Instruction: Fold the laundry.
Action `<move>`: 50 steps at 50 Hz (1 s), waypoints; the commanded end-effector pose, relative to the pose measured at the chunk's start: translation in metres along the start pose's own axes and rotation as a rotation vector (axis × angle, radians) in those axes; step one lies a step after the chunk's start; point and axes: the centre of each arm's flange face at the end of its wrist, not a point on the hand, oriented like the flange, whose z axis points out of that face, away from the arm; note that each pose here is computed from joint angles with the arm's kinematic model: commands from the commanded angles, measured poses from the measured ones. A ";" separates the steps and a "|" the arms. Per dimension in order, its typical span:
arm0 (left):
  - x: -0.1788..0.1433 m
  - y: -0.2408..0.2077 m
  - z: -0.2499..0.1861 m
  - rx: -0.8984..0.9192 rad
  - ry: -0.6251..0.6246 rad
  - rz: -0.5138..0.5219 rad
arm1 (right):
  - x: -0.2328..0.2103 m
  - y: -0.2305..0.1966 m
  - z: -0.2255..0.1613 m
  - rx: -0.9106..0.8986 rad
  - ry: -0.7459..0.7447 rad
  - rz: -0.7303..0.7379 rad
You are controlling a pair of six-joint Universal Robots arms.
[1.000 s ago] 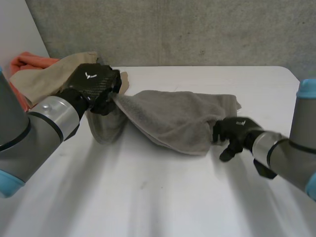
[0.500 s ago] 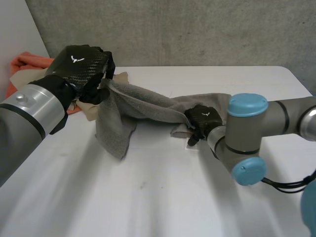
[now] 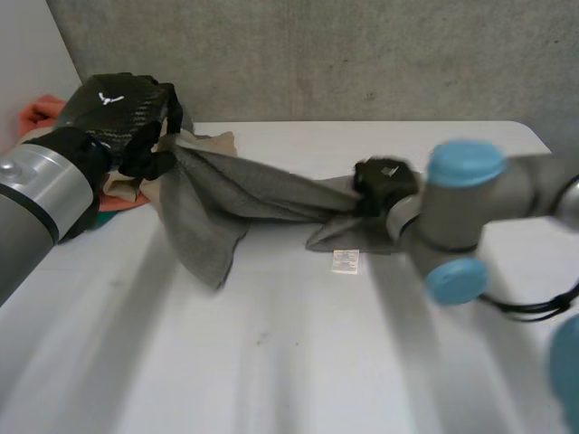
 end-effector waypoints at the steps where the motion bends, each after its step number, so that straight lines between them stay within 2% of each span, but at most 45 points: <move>1: -0.011 0.014 0.010 -0.038 -0.009 0.015 | 0.060 -0.095 -0.061 0.033 -0.028 -0.362; 5: -0.002 0.048 0.026 -0.126 0.084 0.082 | 0.063 -0.118 -0.099 -0.042 -0.067 -0.464; 9: 0.013 0.070 0.035 -0.198 0.169 0.134 | 0.055 -0.108 -0.116 -0.136 -0.134 -0.538; 15: 0.025 0.080 0.060 -0.203 0.192 0.180 | 0.051 -0.075 -0.096 -0.214 -0.144 -0.605; 20: 0.015 0.061 0.096 -0.099 0.074 0.221 | 0.068 -0.060 -0.063 -0.237 -0.018 -0.647; 24: 0.003 0.010 0.122 0.115 -0.052 0.246 | 0.084 -0.095 -0.030 -0.050 0.172 -0.702; 25: -0.004 -0.023 0.126 0.241 -0.106 0.255 | 0.090 -0.122 -0.023 0.072 0.265 -0.706; 27: -0.010 -0.056 0.127 0.374 -0.156 0.257 | 0.095 -0.151 -0.020 0.211 0.346 -0.699; 28: -0.013 -0.072 0.124 0.435 -0.181 0.256 | 0.097 -0.166 -0.020 0.284 0.380 -0.695; 29: -0.018 -0.102 0.118 0.550 -0.223 0.249 | 0.099 -0.194 -0.023 0.432 0.435 -0.680; 33: -0.024 -0.152 0.097 0.759 -0.297 0.211 | 0.100 -0.254 -0.049 0.760 0.509 -0.643; 35: -0.025 -0.159 0.092 0.792 -0.313 0.198 | 0.100 -0.262 -0.056 0.819 0.500 -0.642; 40: -0.023 -0.136 0.091 0.698 -0.302 0.187 | 0.101 -0.248 -0.056 0.790 0.430 -0.639; 44: -0.022 -0.092 0.098 0.558 -0.280 0.196 | 0.103 -0.217 -0.047 0.675 0.355 -0.623; 50: -0.013 0.006 0.108 0.283 -0.215 0.205 | 0.107 -0.145 -0.031 0.421 0.172 -0.608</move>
